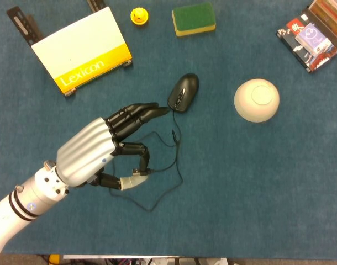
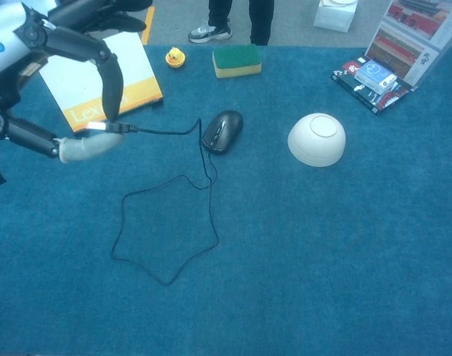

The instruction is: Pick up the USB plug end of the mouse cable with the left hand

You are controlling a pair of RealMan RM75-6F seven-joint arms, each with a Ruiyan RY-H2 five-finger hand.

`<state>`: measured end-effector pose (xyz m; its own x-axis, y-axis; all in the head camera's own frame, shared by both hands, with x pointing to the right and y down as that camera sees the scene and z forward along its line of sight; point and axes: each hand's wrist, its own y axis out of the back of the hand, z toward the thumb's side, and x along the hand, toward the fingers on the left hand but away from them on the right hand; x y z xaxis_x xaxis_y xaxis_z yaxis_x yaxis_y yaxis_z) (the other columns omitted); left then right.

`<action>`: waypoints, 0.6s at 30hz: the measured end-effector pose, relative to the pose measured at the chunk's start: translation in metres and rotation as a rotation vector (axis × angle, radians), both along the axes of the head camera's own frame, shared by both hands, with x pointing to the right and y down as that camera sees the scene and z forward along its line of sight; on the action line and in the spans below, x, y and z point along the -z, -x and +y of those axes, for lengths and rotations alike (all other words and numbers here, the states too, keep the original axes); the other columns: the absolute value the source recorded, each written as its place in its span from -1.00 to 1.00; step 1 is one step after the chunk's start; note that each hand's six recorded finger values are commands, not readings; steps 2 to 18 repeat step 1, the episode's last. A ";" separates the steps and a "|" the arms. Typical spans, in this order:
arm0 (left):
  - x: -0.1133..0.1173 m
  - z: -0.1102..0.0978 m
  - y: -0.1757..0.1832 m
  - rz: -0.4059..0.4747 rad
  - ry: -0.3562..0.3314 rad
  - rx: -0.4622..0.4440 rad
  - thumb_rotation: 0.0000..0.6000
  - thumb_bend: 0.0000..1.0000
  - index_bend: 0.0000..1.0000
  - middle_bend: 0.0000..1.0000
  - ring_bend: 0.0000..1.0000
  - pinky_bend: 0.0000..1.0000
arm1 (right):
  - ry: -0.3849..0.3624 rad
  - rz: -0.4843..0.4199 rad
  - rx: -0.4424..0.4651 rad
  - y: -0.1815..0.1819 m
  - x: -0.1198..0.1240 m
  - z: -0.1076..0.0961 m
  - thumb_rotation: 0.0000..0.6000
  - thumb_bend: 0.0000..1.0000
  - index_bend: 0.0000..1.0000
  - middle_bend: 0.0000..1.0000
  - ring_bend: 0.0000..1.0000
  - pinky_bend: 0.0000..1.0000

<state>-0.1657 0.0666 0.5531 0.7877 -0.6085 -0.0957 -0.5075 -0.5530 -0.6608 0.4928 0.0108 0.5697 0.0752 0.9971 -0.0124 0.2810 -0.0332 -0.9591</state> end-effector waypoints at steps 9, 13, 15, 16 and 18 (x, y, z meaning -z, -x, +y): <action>0.001 -0.001 -0.001 -0.003 -0.001 -0.002 1.00 -0.24 0.32 -0.92 -1.00 -0.80 | 0.000 -0.001 -0.002 0.000 0.000 0.000 1.00 -0.71 0.03 -0.39 -0.60 -0.77; 0.001 -0.001 -0.001 -0.003 -0.001 -0.002 1.00 -0.24 0.32 -0.92 -1.00 -0.80 | 0.000 -0.001 -0.002 0.000 0.000 0.000 1.00 -0.71 0.03 -0.39 -0.60 -0.77; 0.001 -0.001 -0.001 -0.003 -0.001 -0.002 1.00 -0.24 0.32 -0.92 -1.00 -0.80 | 0.000 -0.001 -0.002 0.000 0.000 0.000 1.00 -0.71 0.03 -0.39 -0.60 -0.77; 0.001 -0.001 -0.001 -0.003 -0.001 -0.002 1.00 -0.24 0.32 -0.92 -1.00 -0.80 | 0.000 -0.001 -0.002 0.000 0.000 0.000 1.00 -0.71 0.03 -0.39 -0.60 -0.77; 0.001 -0.001 -0.001 -0.003 -0.001 -0.002 1.00 -0.24 0.32 -0.92 -1.00 -0.80 | 0.000 -0.001 -0.002 0.000 0.000 0.000 1.00 -0.71 0.03 -0.39 -0.60 -0.77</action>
